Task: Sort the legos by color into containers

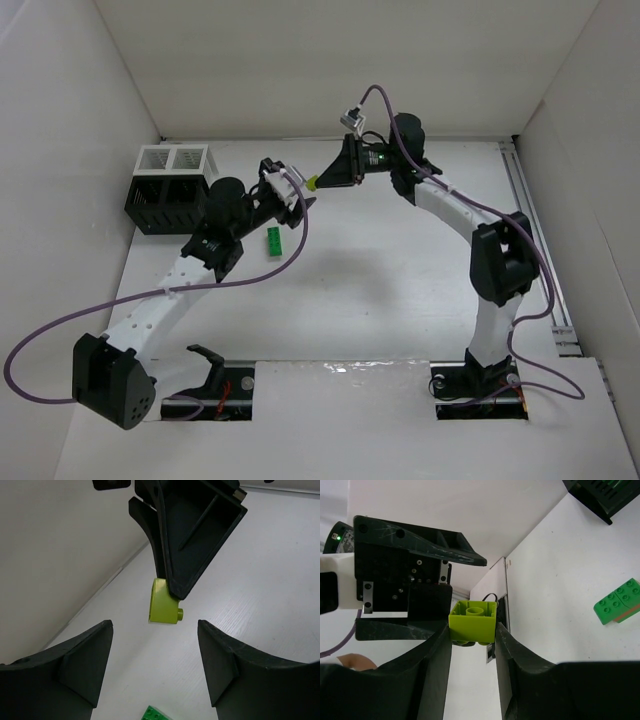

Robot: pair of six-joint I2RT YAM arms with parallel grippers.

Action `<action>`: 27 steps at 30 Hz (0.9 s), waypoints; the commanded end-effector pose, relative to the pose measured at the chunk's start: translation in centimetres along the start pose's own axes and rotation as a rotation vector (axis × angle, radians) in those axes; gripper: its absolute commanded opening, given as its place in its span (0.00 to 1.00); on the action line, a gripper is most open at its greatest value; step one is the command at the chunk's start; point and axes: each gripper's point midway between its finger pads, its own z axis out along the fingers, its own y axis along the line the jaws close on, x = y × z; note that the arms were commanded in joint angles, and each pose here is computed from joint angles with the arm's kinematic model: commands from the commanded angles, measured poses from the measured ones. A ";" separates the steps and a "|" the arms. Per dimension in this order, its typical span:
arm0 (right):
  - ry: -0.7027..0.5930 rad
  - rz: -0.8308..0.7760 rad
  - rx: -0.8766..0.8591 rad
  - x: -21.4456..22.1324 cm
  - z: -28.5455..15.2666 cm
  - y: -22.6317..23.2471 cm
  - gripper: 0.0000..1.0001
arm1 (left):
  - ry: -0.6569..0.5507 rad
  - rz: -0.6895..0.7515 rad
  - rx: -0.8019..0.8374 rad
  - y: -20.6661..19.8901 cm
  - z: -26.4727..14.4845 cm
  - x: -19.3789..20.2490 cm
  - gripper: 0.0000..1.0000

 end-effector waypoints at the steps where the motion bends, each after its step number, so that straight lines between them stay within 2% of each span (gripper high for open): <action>1: 0.013 -0.096 -0.057 -0.7 1.0 2.7 0.00 | -0.140 0.027 -0.014 0.6 -0.5 -4.8 0.65; 4: 0.011 -0.114 -0.060 -0.9 1.0 2.9 0.00 | -0.156 0.009 0.008 0.2 -0.5 -5.4 0.63; 8: 0.023 -0.131 -0.074 -0.6 1.6 3.5 0.00 | -0.159 -0.008 0.019 0.0 -0.5 -5.5 0.57; 9: 0.023 -0.131 -0.074 -0.6 1.6 3.5 0.00 | -0.168 -0.004 0.016 0.0 -0.5 -5.7 0.50; 12: 0.031 -0.131 -0.079 -0.4 1.6 3.5 0.00 | -0.168 -0.004 0.016 0.0 -0.5 -5.7 0.39; 16: 0.038 -0.131 -0.085 -0.1 1.9 3.7 0.00 | -0.175 -0.010 0.005 0.2 -0.5 -5.9 0.18; 17: 0.038 -0.131 -0.085 -0.1 1.9 3.7 0.00 | -0.175 -0.010 0.005 0.2 -0.5 -5.9 0.09; 19: 0.038 -0.131 -0.085 -0.1 1.9 3.7 0.03 | -0.181 -0.008 -0.008 0.5 -0.8 -6.2 0.03; 20: 0.038 -0.131 -0.085 -0.1 1.9 3.7 0.12 | -0.173 -0.023 -0.004 0.3 -0.7 -5.8 0.02; 21: 0.038 -0.131 -0.085 -0.1 1.9 3.7 0.36 | -0.170 -0.024 -0.015 0.5 -0.7 -5.7 0.02; 24: 0.025 -0.171 -0.086 -0.6 1.4 4.6 0.58 | -0.164 -0.065 -0.033 0.6 -1.0 -5.8 0.00; 25: 0.015 -0.181 -0.085 -0.8 1.3 5.0 0.73 | -0.157 -0.068 -0.050 0.8 -1.3 -5.7 0.00; 27: -0.023 -0.186 -0.057 -1.7 -0.2 4.9 0.82 | -0.131 -0.101 -0.080 1.3 -1.7 -5.2 0.00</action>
